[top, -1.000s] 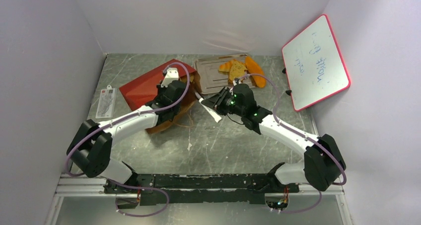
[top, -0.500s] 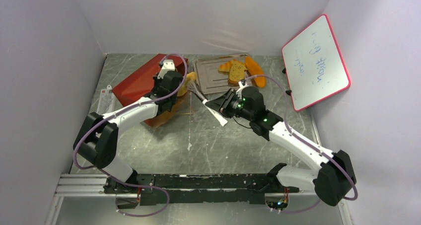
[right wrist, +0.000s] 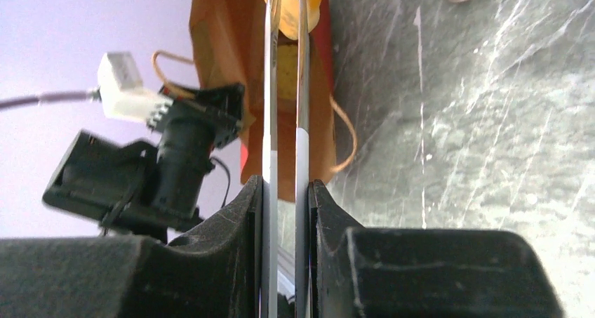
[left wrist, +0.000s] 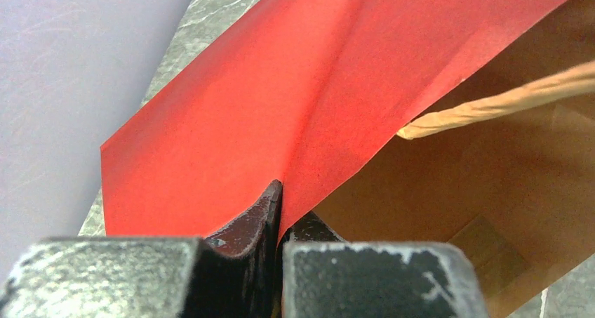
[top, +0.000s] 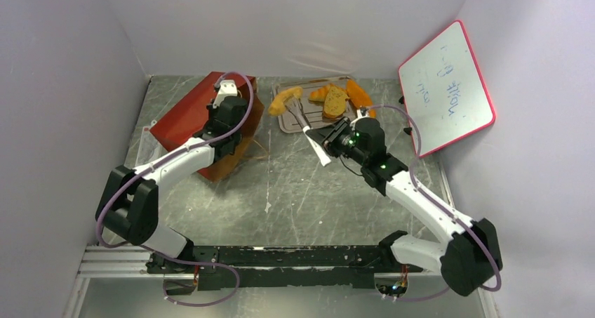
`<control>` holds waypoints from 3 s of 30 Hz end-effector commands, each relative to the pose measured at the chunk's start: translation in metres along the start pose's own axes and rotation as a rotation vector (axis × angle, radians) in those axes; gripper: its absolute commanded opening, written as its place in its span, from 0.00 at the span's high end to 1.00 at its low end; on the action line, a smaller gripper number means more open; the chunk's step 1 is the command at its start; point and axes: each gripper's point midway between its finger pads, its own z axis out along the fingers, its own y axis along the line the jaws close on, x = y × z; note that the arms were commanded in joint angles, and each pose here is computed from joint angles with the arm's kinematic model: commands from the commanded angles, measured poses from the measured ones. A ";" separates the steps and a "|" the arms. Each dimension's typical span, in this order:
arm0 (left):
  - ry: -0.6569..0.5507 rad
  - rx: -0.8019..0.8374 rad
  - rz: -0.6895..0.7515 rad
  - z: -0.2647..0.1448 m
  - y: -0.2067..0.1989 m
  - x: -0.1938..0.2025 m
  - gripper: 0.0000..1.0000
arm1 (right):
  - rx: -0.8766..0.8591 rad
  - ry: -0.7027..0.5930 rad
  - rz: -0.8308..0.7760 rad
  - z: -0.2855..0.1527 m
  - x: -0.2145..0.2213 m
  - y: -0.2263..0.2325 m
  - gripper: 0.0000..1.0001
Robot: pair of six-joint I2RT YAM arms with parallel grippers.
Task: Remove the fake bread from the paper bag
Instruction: Take out the fake bread from the paper bag, then place the fake bread in the container.
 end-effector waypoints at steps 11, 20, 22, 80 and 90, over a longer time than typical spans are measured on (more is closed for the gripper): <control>-0.033 0.076 -0.081 -0.012 0.001 -0.017 0.93 | -0.027 -0.238 0.138 0.093 -0.083 -0.020 1.00; -0.033 0.103 -0.093 -0.015 -0.001 -0.019 0.93 | -0.044 -0.232 0.215 0.151 -0.103 -0.037 1.00; -0.035 0.105 -0.094 -0.016 0.000 -0.020 0.93 | -0.042 -0.231 0.222 0.161 -0.105 -0.040 1.00; -0.045 0.105 -0.098 -0.021 0.003 -0.024 0.93 | 0.072 -0.180 0.260 0.175 -0.085 -0.108 0.59; -0.054 0.106 -0.104 -0.023 0.005 -0.030 0.93 | 0.090 -0.164 0.243 0.165 -0.078 -0.112 0.58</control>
